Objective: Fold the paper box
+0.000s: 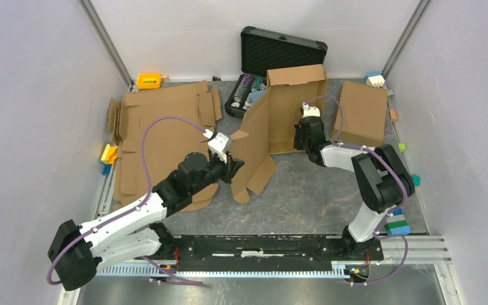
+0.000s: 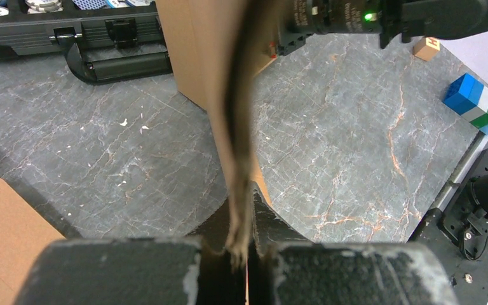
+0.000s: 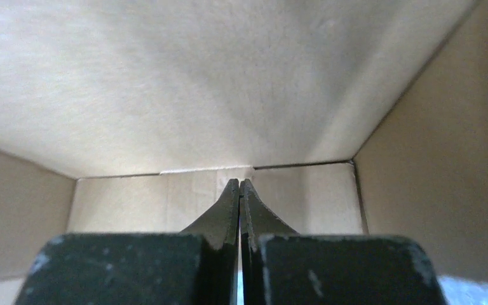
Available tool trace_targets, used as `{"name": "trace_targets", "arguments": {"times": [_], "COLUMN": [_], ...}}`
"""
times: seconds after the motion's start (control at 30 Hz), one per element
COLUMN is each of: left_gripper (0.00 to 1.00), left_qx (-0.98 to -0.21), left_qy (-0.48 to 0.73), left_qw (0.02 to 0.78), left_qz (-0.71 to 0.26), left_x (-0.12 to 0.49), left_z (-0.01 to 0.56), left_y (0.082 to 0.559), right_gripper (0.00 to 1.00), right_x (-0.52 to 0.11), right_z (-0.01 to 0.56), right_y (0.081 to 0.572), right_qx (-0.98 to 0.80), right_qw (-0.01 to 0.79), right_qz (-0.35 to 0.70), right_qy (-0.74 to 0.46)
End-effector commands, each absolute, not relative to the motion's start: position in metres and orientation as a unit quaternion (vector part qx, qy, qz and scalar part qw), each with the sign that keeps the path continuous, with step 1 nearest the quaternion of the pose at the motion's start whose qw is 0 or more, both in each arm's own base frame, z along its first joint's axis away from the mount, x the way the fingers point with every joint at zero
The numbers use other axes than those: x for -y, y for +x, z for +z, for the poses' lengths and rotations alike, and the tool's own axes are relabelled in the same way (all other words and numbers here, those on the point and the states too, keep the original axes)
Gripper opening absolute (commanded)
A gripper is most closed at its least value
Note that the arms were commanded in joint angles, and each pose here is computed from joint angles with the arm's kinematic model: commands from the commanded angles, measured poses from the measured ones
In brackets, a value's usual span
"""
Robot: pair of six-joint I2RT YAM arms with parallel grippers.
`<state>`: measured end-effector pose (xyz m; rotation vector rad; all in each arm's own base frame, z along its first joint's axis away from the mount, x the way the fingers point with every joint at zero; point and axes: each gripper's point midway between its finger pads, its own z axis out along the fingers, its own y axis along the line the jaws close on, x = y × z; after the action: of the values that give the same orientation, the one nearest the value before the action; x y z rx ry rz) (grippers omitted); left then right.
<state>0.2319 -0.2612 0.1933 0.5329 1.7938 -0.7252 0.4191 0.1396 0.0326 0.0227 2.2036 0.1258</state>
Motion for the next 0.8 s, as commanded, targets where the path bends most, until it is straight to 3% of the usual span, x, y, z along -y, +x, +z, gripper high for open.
{"name": "trace_targets", "arguments": {"times": [0.0, 0.13, 0.43, 0.47, 0.53, 0.6, 0.77], "left_gripper": [0.02, 0.02, 0.02, 0.02, 0.02, 0.02, 0.02], "left_qx": [-0.737, -0.737, -0.745, -0.749, -0.761, -0.769, -0.782], "left_qy": [0.229, 0.224, 0.204, 0.202, 0.191, 0.185, 0.176], "left_qw": [0.553, 0.555, 0.541, 0.537, 0.526, 0.517, 0.499], "left_qz": [-0.313, -0.313, -0.332, -0.331, -0.327, -0.327, -0.33], "left_x": [0.265, 0.264, 0.26, 0.259, 0.254, 0.251, 0.242], "left_z": [0.207, 0.209, 0.227, 0.229, 0.233, 0.24, 0.264], "left_y": [0.232, 0.232, 0.223, 0.222, 0.219, 0.216, 0.205], "right_gripper": [0.02, 0.15, 0.29, 0.34, 0.6, 0.76, 0.83], "right_x": [-0.148, -0.15, -0.128, -0.124, -0.114, -0.11, -0.129], "right_z": [0.087, 0.12, 0.226, 0.243, 0.271, 0.295, 0.333], "right_y": [0.411, 0.388, 0.342, 0.34, 0.341, 0.345, 0.349], "right_qx": [-0.866, -0.838, -0.731, -0.717, -0.705, -0.689, -0.653], "right_qw": [0.492, 0.529, 0.663, 0.68, 0.698, 0.715, 0.73], "right_qz": [0.09, 0.12, 0.113, 0.108, 0.089, 0.071, 0.058], "right_qy": [-0.02, -0.062, -0.112, -0.111, -0.091, -0.095, -0.193]}}
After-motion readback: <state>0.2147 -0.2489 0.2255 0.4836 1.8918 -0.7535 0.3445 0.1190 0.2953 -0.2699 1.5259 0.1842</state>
